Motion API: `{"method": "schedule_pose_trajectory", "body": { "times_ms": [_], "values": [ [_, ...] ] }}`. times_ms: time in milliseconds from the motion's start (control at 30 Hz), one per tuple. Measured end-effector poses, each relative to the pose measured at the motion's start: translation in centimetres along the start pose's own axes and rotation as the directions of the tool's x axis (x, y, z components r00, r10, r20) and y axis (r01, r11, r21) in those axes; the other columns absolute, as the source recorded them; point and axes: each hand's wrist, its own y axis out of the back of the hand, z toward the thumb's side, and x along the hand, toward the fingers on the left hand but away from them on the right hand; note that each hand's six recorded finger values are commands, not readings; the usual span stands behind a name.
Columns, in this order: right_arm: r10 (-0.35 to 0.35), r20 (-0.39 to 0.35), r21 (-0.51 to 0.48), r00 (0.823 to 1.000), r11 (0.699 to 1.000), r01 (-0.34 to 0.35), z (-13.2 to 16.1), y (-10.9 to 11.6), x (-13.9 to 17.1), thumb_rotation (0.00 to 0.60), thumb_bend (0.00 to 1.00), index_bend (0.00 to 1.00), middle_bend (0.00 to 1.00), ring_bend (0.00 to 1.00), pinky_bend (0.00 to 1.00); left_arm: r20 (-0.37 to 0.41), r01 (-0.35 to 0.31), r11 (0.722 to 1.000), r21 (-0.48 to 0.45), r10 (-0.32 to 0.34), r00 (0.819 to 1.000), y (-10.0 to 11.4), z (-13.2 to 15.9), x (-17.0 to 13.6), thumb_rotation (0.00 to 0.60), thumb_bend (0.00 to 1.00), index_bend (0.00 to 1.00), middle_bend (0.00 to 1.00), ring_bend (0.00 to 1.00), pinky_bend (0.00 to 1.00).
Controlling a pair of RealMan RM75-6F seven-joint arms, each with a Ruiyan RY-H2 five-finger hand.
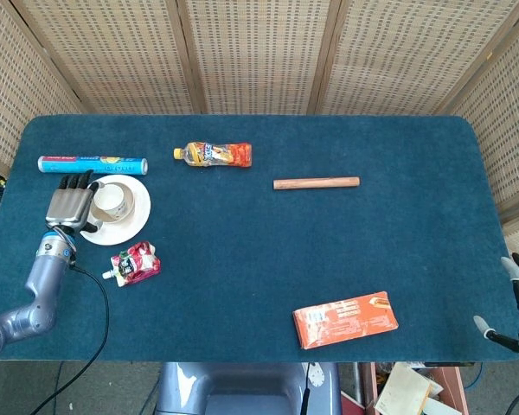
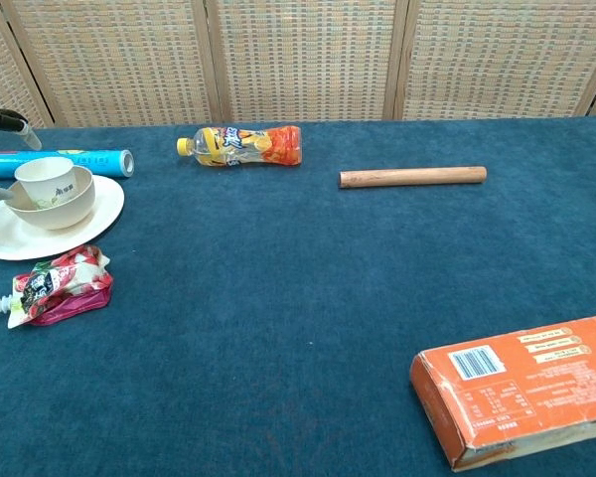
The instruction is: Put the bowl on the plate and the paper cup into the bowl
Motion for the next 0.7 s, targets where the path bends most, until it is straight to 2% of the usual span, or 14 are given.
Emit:
{"method": "schedule_pose_trajectory", "body": {
  "times_ms": [267, 467, 700],
  "values": [
    [-0.002, -0.001, 0.0, 1.0, 1.0, 0.002, 0.1, 0.0, 0.1, 0.6, 0.17, 0.0, 0.0, 0.0, 0.0, 0.014, -0.027, 0.999, -0.024, 0.028, 1.0, 1.1, -0.3, -0.7, 0.6, 0.27, 0.18, 0.0, 0.0, 0.0],
    [-0.005, -0.003, 0.0, 1.0, 1.0, 0.005, 0.1, 0.1, 0.1, 0.6, 0.17, 0.0, 0.0, 0.0, 0.0, 0.039, -0.027, 0.999, -0.041, 0.029, 0.999, 1.1, 0.3, -1.2, 0.6, 0.27, 0.24, 0.0, 0.0, 0.0],
    [-0.004, -0.005, 0.001, 1.0, 1.0, 0.004, 0.2, 0.1, 0.1, 0.6, 0.17, 0.0, 0.0, 0.0, 0.0, 0.038, -0.077, 0.997, -0.009, 0.077, 0.996, 1.4, 0.5, -1.4, 0.6, 0.27, 0.25, 0.0, 0.0, 0.0]
  ]
}}
